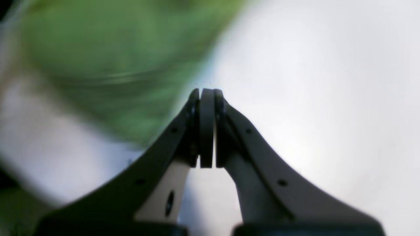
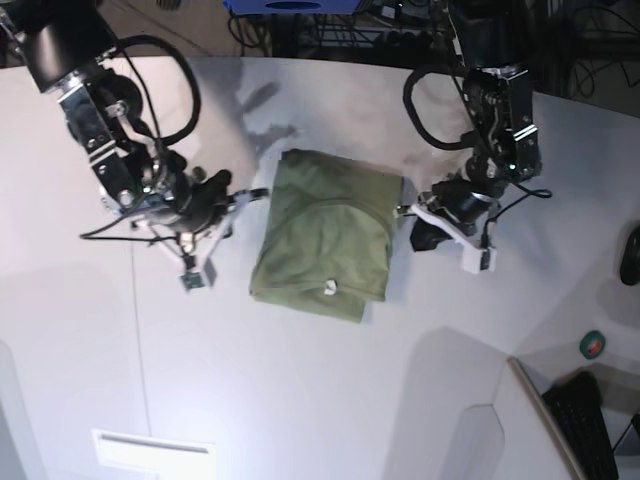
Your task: Layout the t-shirt on the table in an organized manner, then fold the t-shirt properly
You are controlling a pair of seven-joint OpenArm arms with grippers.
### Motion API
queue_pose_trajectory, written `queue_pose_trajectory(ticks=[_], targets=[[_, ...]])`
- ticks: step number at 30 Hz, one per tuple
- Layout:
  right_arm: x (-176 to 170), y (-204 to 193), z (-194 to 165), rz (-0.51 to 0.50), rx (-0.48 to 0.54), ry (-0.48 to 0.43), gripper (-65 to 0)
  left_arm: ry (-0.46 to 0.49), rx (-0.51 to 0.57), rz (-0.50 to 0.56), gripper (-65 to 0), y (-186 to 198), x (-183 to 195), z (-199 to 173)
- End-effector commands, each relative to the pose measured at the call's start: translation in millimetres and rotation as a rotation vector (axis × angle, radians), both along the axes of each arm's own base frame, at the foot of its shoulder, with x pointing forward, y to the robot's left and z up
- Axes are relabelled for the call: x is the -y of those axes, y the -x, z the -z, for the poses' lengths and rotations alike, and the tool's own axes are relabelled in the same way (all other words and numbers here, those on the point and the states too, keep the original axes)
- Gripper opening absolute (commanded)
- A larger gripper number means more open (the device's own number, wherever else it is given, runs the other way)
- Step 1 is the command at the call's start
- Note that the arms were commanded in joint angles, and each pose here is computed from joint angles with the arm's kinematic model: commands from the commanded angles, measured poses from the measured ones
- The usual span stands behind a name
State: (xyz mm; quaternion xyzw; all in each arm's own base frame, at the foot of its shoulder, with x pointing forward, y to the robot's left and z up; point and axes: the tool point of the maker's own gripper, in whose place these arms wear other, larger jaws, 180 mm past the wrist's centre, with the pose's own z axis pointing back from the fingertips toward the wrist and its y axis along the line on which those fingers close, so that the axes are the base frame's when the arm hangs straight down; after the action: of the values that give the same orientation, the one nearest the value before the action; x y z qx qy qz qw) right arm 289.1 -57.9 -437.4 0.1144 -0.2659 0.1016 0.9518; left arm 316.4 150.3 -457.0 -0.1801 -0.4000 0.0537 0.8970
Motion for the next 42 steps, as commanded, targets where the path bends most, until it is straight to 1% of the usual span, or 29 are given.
queue_pose_trajectory(ticks=[1, 3, 4, 7, 9, 11, 13, 14, 15, 16, 19, 21, 23, 25, 30, 32, 34, 36, 39, 41, 42], targets=[[6.5, -6.8, -3.8, 0.014, 0.018, -0.006, -65.0, 0.0, 0.026, 0.008, -65.0, -8.2, 6.5, -3.2], [27.5, -4.5, 7.8, 0.039, -0.01, 0.034, -65.0, 0.017, 0.0, 0.044, -65.0, -5.7, 27.2, 9.2], [33.0, -2.2, 12.1, 0.043, -0.022, 0.047, -65.0, 0.02, -0.015, 0.048, -65.0, -2.5, 30.4, 14.1], [37.9, 6.4, 19.1, 0.057, -0.044, 0.051, -65.0, 0.025, -0.025, 0.049, -65.0, 1.5, 32.7, 17.4], [36.8, 9.4, 17.7, 0.054, -0.028, 0.044, -65.0, 0.023, -0.022, 0.047, -65.0, 0.9, 31.4, 16.4], [45.8, 15.7, 17.0, 0.048, -0.016, 0.06, -65.0, 0.011, -0.001, 0.013, -65.0, -3.2, 16.5, 8.7], [45.1, 26.1, 14.7, 0.037, -0.014, 0.056, -65.0, -0.007, 0.034, -0.043, -65.0, -1.0, -6.8, -3.2], [50.5, 31.7, 13.8, 0.036, -0.015, 0.064, -65.0, -0.021, 0.059, -0.068, -65.0, -0.3, -18.2, -12.4], [57.4, 38.2, 11.3, 0.041, -0.014, 0.07, -65.0, -0.048, 0.067, -0.08, -65.0, 5.7, -30.2, -19.2], [63.2, 46.2, 7.4, 0.052, -0.011, 0.069, -65.0, -0.095, 0.069, -0.076, -65.0, 13.9, -45.7, -28.2], [79.4, 76.9, -4.4, 0.093, -0.015, 0.062, -65.0, -0.209, 0.045, -0.032, -65.0, 49.2, -67.7, -43.1], [84.5, 104.2, -10.0, 0.106, -0.038, 0.059, -65.0, -0.286, 0.012, 0.019, -65.0, 83.8, -77.9, -46.3], [85.6, 132.6, -15.3, 0.087, -0.072, 0.063, -65.0, -0.335, -0.032, 0.068, -65.0, 116.8, -82.7, -47.4], [83.5, 166.0, -15.7, 0.06, -0.145, 0.067, -65.0, -0.376, -0.095, 0.119, -65.0, 152.1, -88.2, -45.4], [79.5, 255.0, 0.4, 0.047, -0.369, 0.066, -65.0, -0.399, -0.293, 0.184, -65.0, 235.0, -98.6, -24.2], [76.6, 282.7, 1.4, 0.053, -0.422, 0.057, -65.0, -0.388, -0.363, 0.195, -65.0, 261.6, -99.3, -14.2], [75.6, 306.1, 3.6, 0.075, -0.46, 0.05, -65.0, -0.397, -0.43, 0.241, -65.0, 288.1, -98.0, 1.9], [78.0, 322.5, 11.6, 0.086, -0.49, 0.058, -65.0, -0.404, -0.462, 0.323, -65.0, 312.7, -85.0, 22.8], [72.3, 346.5, 39.2, 0.086, -0.556, 0.063, -65.0, -0.415, -0.493, 0.475, -65.0, 354.9, -61.1, 51.8], [75.4, 360.1, 64.8, 0.07, -0.608, 0.093, -65.0, -0.405, -0.501, 0.507, -65.0, 370.0, -53.6, 63.7], [78.2, 367.8, 78.2, 0.054, -0.637, 0.114, -65.0, -0.379, -0.503, 0.49, -65.0, 372.6, -47.3, 70.4]])
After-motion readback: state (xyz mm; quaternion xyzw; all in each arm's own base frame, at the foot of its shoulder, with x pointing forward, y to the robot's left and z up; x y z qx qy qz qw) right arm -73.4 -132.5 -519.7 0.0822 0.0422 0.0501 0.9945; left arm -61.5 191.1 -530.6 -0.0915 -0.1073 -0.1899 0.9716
